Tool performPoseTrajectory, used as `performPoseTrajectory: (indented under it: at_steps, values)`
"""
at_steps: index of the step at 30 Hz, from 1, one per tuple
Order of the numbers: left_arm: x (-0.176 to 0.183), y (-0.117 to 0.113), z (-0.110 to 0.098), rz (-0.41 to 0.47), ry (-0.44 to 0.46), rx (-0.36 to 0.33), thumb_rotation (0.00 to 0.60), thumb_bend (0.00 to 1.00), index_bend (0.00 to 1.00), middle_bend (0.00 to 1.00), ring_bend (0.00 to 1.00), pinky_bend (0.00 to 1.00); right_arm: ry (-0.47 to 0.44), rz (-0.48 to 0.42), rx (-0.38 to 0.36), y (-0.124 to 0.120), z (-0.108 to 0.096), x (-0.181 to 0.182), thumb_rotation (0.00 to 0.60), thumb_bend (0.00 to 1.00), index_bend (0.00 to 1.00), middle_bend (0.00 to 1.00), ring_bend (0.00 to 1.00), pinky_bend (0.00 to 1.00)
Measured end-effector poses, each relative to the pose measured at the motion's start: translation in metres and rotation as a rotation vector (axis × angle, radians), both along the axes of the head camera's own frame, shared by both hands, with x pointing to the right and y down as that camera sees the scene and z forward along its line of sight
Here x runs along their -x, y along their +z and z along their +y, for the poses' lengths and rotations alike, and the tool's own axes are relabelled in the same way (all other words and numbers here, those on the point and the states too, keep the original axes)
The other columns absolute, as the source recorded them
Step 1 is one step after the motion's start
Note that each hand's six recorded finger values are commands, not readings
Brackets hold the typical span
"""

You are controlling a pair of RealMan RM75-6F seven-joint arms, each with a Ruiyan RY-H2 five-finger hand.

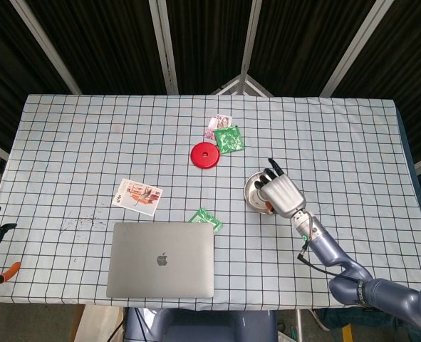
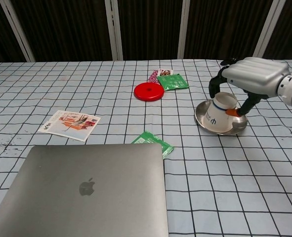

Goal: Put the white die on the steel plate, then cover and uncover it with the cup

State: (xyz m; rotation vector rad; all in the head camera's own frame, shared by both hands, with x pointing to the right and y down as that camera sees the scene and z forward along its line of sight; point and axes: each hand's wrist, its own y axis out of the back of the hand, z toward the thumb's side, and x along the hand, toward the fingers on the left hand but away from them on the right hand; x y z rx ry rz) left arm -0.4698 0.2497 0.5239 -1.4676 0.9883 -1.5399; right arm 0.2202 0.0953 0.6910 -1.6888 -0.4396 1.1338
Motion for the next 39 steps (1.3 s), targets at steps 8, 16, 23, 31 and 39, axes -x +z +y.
performPoseTrajectory:
  at_steps: [8, 16, 23, 31, 39]
  values:
    - [0.002, 0.000, -0.001, 0.003, -0.002, 0.000, 0.600, 0.26, 0.24, 0.00, 0.00, 0.13, -0.014, -0.043, 0.006, -0.002, -0.003, 0.024, 0.600, 0.39, 0.49, 0.47, 0.22, 0.00]
    - [0.004, -0.001, -0.002, 0.002, -0.008, -0.002, 0.600, 0.26, 0.24, 0.00, 0.00, 0.13, 0.013, -0.034, -0.008, 0.006, -0.015, 0.026, 0.600, 0.39, 0.49, 0.47, 0.22, 0.00]
    - [0.002, 0.001, -0.002, -0.003, -0.003, 0.004, 0.600, 0.26, 0.25, 0.00, 0.00, 0.13, 0.056, 0.008, -0.030, 0.018, -0.028, 0.007, 0.600, 0.39, 0.49, 0.47, 0.22, 0.00]
    - [-0.001, 0.004, -0.001, -0.012, 0.004, 0.010, 0.600, 0.26, 0.25, 0.00, 0.00, 0.13, 0.089, 0.044, -0.047, 0.023, -0.031, -0.022, 0.600, 0.39, 0.50, 0.47, 0.22, 0.00]
    - [-0.004, 0.005, 0.000, -0.014, 0.012, 0.013, 0.600, 0.26, 0.25, 0.00, 0.00, 0.13, 0.046, 0.040, -0.027, 0.017, -0.015, -0.030, 0.600, 0.39, 0.50, 0.47, 0.22, 0.00]
